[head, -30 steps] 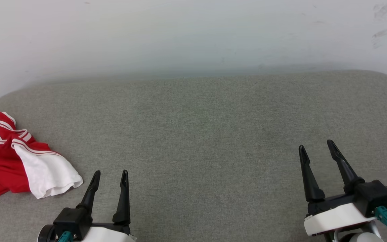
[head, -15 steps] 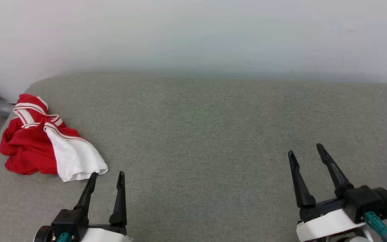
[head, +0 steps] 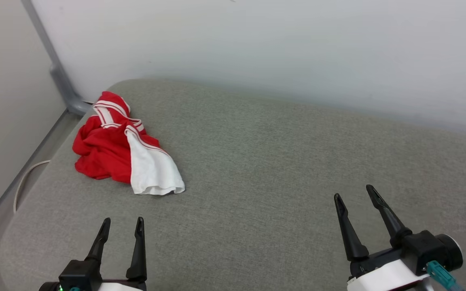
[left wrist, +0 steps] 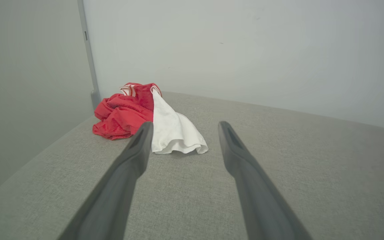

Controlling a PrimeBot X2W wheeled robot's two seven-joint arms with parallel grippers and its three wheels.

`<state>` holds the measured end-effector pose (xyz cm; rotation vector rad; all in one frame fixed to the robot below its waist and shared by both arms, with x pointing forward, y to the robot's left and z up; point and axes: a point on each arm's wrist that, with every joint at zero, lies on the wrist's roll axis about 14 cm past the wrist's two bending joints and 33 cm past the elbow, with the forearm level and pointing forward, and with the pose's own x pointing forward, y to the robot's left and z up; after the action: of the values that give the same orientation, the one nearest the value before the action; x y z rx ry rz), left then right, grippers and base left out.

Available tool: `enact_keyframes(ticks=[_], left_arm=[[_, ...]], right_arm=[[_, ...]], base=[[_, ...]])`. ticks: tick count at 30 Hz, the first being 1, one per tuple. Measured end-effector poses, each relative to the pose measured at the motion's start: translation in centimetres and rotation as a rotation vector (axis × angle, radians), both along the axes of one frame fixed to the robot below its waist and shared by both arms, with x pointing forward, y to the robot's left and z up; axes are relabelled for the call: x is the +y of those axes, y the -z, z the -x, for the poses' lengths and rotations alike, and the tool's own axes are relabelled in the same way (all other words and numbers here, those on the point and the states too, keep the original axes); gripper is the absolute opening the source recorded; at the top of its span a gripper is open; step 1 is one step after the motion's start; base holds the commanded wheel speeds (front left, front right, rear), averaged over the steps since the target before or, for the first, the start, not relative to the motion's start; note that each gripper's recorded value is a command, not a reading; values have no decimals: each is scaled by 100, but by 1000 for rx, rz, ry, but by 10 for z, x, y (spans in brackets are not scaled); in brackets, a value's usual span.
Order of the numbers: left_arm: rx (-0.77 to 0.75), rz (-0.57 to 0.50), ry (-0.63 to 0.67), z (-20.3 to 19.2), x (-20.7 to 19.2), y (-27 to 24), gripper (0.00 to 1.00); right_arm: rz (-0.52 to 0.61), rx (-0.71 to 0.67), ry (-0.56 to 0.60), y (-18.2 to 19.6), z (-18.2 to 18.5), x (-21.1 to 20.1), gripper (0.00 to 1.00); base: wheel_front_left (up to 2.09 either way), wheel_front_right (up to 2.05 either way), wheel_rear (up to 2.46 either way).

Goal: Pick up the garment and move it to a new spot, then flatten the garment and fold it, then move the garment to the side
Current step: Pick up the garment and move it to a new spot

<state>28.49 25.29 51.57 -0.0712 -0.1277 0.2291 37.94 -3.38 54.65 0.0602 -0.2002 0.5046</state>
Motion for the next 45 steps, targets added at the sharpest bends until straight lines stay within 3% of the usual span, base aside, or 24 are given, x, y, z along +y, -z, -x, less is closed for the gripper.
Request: enact_keyframes(ticks=[13,25,31,35,41,45], left_arm=[[1,-5,-109,33,27,1,100],[20,5,-133,25,39,5,100],[86,-7,-91,-10,52,19,100],[172,-55,-37,-53,70,21,100],[378,-152,47,-123,94,25,100],[522,-142,92,-160,101,37,100]], right_arm=[[5,32,-147,9,7,48,100],[23,35,-117,15,-2,40,100],[45,33,-77,22,-19,29,100],[58,43,-45,31,-33,20,100],[76,69,12,50,-56,3,100],[84,96,50,65,-69,-10,100]], base=[[0,0,0],[0,0,0],[0,0,0],[0,0,0],[0,0,0],[0,0,0]])
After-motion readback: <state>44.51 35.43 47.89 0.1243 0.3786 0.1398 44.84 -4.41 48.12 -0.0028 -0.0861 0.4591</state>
